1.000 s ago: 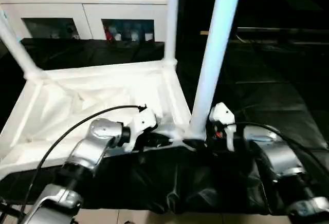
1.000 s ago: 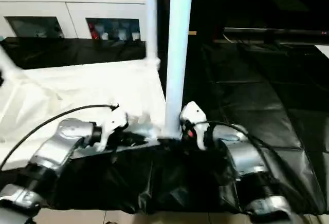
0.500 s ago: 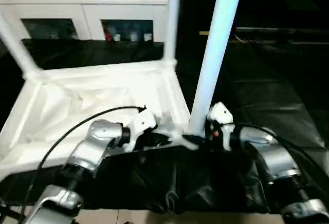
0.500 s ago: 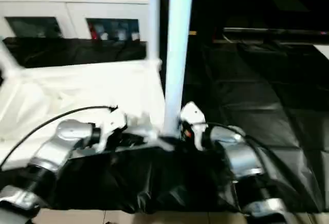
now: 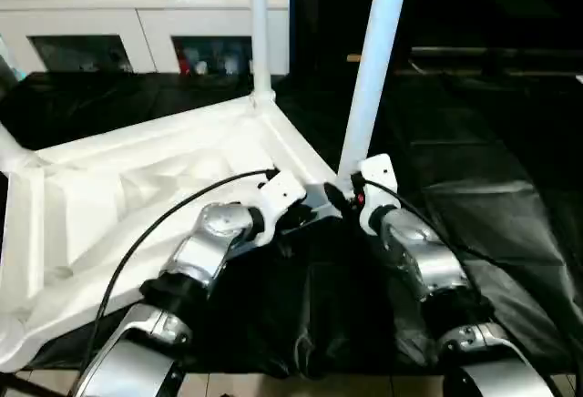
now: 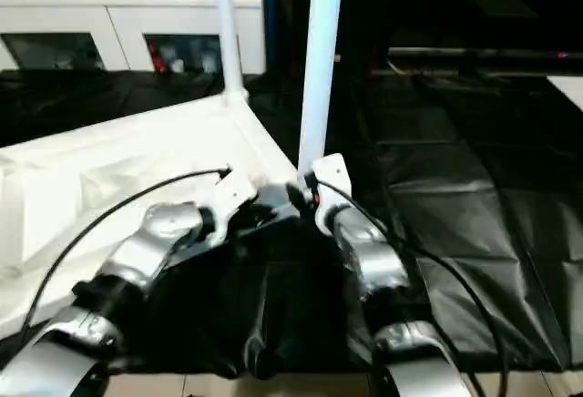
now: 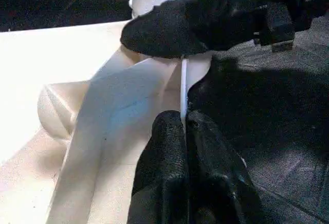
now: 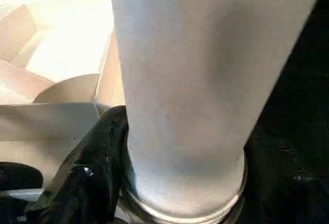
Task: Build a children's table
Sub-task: Rotate leg to tighten
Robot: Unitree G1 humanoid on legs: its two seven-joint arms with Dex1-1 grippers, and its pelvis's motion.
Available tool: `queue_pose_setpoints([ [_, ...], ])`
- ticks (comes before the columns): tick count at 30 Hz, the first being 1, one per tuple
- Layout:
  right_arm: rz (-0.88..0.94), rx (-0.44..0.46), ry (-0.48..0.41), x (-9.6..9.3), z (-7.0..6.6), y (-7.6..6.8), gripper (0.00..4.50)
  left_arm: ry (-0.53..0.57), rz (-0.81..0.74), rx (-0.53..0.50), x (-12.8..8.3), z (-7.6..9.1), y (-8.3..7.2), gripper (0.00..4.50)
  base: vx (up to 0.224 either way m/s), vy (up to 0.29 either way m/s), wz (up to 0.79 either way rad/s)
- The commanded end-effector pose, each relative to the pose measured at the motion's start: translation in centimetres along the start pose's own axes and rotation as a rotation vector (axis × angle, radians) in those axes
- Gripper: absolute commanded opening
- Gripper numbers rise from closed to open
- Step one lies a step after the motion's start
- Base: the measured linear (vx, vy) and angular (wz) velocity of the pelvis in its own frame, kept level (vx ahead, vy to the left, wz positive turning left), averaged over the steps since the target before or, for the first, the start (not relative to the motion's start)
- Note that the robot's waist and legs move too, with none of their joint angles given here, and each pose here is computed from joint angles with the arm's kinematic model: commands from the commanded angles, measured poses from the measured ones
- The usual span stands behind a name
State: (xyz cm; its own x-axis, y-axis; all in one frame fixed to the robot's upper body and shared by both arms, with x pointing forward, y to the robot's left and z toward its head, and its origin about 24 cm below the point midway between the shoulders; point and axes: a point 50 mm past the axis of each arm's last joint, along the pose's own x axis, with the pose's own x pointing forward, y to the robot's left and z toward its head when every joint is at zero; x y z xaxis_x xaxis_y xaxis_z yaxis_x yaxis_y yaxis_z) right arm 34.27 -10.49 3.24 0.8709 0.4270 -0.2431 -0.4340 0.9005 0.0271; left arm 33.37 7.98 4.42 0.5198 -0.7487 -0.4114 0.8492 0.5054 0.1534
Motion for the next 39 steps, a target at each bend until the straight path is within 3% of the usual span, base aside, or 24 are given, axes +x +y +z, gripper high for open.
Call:
queue_pose_setpoints([
  [1, 0.210, 0.049, -0.007, 0.8, -0.1, 3.9, 3.46, -0.152, -0.010, 0.037, 0.8, 3.1, -0.4, 0.00, 0.000, 0.000, 0.00],
  [2, 0.219, 0.055, -0.010, 0.7, 0.0, 3.8, 3.76, -0.154, -0.016, 0.036, 0.8, 3.1, -0.4, 0.00, 0.000, 0.000, 0.00],
  [5, 0.303, 0.012, -0.005, 0.0, 0.0, 3.1, 3.88, -0.162, -0.086, 0.037, 0.1, 2.6, -0.7, 0.00, 0.000, 0.000, 0.00],
  [13, 0.584, -0.161, 0.063, -3.0, -0.6, 1.1, 3.88, -0.160, -0.212, 0.056, -1.9, 1.2, -0.6, 0.00, 0.000, 0.000, 0.00],
  [19, 0.739, -0.178, 0.106, -4.8, -0.5, 0.3, 3.88, -0.178, -0.313, 0.032, -3.3, 0.9, -0.8, 0.00, 0.000, 0.000, 0.00],
  [32, 0.860, -0.212, 0.180, -6.3, -1.2, 0.8, 2.77, -0.146, -0.456, 0.005, -4.8, 0.0, -1.6, 0.00, 0.000, 0.000, 0.00],
  [37, 0.805, -0.180, 0.147, -5.7, -1.3, 1.5, 2.68, -0.138, -0.372, 0.024, -4.1, 0.2, -1.2, 0.00, 0.000, 0.000, 0.00],
  [39, 0.710, -0.163, 0.126, -4.8, -1.3, 1.6, 2.67, -0.121, -0.265, 0.042, -3.4, 0.3, -0.5, 0.00, 0.000, 0.000, 0.00],
])
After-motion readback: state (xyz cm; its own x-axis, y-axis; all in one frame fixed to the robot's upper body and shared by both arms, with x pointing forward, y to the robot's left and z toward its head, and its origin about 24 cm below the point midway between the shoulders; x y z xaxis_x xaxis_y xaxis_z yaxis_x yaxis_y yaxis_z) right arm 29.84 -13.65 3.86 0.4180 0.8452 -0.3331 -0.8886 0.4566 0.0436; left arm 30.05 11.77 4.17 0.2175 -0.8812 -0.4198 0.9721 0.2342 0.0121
